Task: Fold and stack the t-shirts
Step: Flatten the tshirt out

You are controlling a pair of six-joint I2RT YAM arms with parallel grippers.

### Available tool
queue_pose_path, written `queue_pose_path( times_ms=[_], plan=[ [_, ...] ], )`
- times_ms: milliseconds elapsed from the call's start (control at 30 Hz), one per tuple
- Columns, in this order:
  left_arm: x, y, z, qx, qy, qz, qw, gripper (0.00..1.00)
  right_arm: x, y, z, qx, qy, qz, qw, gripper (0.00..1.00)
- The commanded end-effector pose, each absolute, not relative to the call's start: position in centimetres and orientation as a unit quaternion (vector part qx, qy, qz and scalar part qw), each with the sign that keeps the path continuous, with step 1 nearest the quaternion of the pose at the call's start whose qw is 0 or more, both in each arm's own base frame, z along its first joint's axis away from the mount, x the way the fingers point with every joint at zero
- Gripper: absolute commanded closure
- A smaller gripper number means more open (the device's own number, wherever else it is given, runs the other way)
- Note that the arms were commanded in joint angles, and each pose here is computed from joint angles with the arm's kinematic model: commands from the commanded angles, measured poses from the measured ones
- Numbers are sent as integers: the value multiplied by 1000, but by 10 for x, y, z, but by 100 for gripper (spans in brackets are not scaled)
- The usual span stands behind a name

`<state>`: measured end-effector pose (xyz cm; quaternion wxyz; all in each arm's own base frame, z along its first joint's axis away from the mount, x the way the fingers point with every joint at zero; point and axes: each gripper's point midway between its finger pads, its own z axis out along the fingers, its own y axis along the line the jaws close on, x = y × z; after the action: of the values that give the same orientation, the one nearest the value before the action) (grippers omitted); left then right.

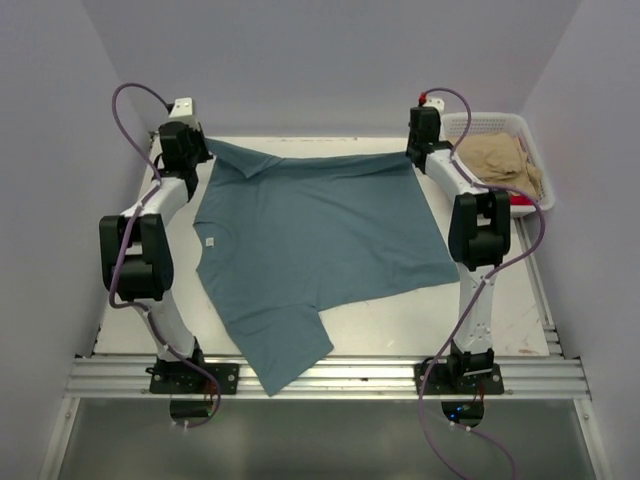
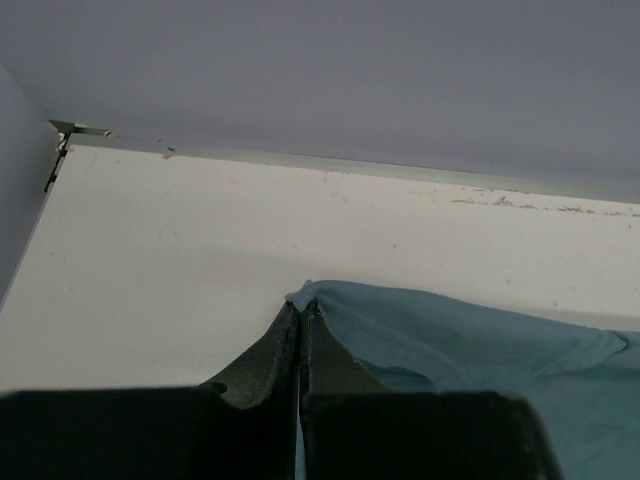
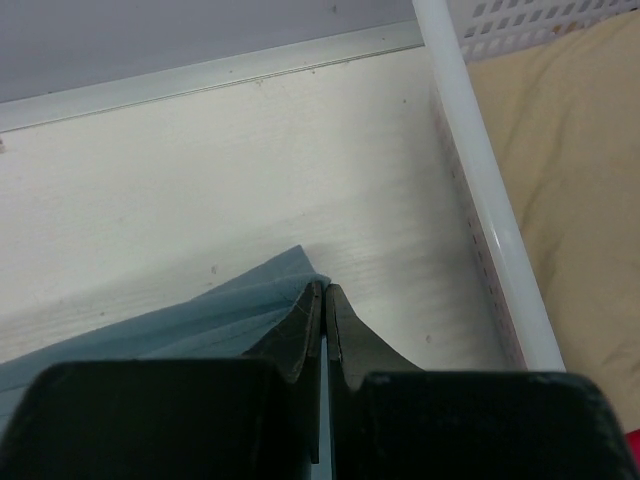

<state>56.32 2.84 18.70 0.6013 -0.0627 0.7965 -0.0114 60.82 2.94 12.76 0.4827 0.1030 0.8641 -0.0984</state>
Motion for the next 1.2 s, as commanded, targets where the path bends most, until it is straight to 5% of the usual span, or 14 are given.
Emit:
queue_pose_path(
  times_ms=[0,133,167,200,300,433,600,633,667,700,733,833,933,1167],
  plan=[
    [588,29,220,-70,761,-20,644,100,621,15,142,140,844,-121,503,100],
    [603,33,235,-91,746,-19,660,100,631,12,154,165,820,-119,535,100],
    [605,31,240,-95,742,-20,664,71,633,15,158,162,817,-108,543,85],
    [607,32,243,-99,737,-19,668,52,637,18,164,158,812,-98,552,42],
    [609,34,267,-110,720,-6,685,6,647,26,189,154,797,-72,579,28],
    [595,34,302,-122,694,2,710,0,647,34,225,153,777,-39,610,3],
    [562,5,313,-101,692,-33,714,0,621,43,240,146,771,-1,620,12],
    [549,-5,306,-98,700,-42,706,9,611,47,252,146,769,12,622,19],
    [542,-17,298,-94,708,-54,697,14,601,49,241,141,779,17,611,64],
    [532,-26,275,-93,726,-70,677,21,595,50,238,142,781,21,607,90],
    [522,-31,273,-95,731,-76,671,44,582,49,235,149,788,21,597,100],
    [495,-44,235,-106,759,-83,637,82,562,52,212,139,819,17,557,100],
    [485,-54,202,-101,782,-78,610,99,547,49,188,107,852,-5,513,100],
    [484,-55,170,-129,811,-62,567,100,547,56,163,85,879,3,469,100]
  ],
)
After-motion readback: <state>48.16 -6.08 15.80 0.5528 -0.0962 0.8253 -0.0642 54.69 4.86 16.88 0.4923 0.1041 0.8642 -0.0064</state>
